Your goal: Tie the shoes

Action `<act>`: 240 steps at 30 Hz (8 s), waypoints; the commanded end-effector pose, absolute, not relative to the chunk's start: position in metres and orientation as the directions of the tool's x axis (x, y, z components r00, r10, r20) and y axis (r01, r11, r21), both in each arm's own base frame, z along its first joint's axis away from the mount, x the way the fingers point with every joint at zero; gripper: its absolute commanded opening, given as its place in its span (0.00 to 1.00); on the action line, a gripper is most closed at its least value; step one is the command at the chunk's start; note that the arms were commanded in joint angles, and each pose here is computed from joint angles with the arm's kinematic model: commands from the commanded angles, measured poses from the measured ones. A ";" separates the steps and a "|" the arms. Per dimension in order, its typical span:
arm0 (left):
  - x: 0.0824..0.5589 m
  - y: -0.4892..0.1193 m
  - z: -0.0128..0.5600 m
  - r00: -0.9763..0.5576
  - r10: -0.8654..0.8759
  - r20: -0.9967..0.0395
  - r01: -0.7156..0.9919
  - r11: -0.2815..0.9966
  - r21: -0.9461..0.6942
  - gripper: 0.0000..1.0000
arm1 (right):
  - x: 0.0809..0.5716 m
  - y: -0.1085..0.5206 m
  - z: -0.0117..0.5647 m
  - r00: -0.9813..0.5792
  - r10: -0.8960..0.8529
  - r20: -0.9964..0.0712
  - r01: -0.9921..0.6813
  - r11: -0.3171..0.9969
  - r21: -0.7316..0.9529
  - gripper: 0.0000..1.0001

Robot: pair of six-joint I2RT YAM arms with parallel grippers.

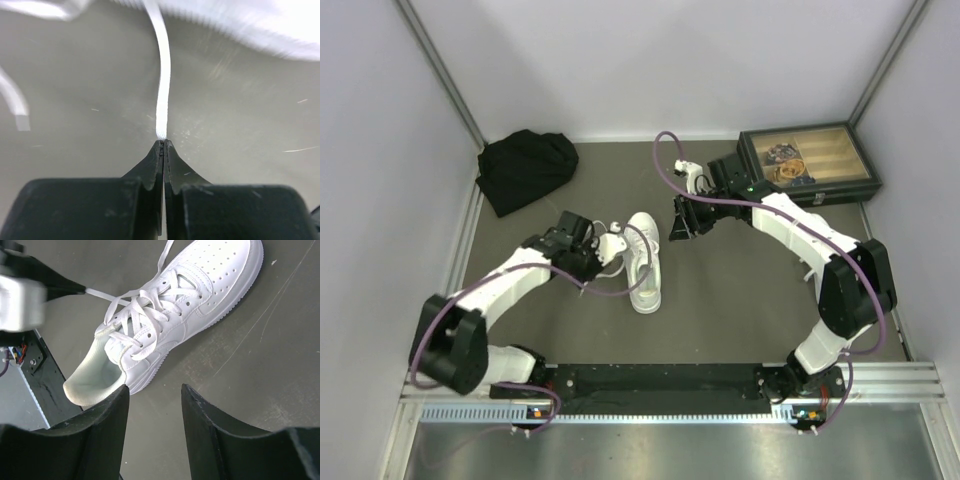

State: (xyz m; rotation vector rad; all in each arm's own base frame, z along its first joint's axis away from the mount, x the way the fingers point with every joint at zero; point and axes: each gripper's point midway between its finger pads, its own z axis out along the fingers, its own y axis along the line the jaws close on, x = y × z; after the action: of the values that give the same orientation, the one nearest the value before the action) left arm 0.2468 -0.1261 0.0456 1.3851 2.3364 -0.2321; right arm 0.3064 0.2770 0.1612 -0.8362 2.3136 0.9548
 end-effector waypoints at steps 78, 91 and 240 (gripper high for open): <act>0.322 -0.275 0.155 -0.380 0.298 -0.876 0.851 0.484 -0.204 0.00 | 0.303 0.333 0.188 -0.795 -0.243 -0.555 -0.606 0.301 0.737 0.00; 0.318 -0.290 0.135 -0.540 0.148 -0.829 0.767 0.491 -0.413 0.00 | 0.302 0.334 0.187 -0.804 -0.244 -0.542 -0.594 0.295 0.748 0.04; 0.363 -0.101 0.137 0.100 0.662 -0.743 0.981 0.060 0.185 0.80 | 0.354 0.265 0.205 -0.699 -0.151 -0.699 -0.612 0.631 0.476 0.00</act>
State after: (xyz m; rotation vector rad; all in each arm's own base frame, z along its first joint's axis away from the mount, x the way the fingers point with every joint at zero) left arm 0.3586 -0.0754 0.1188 1.3613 2.0294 -0.5822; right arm 0.3499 0.2600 0.1806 -0.5814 2.3147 0.9216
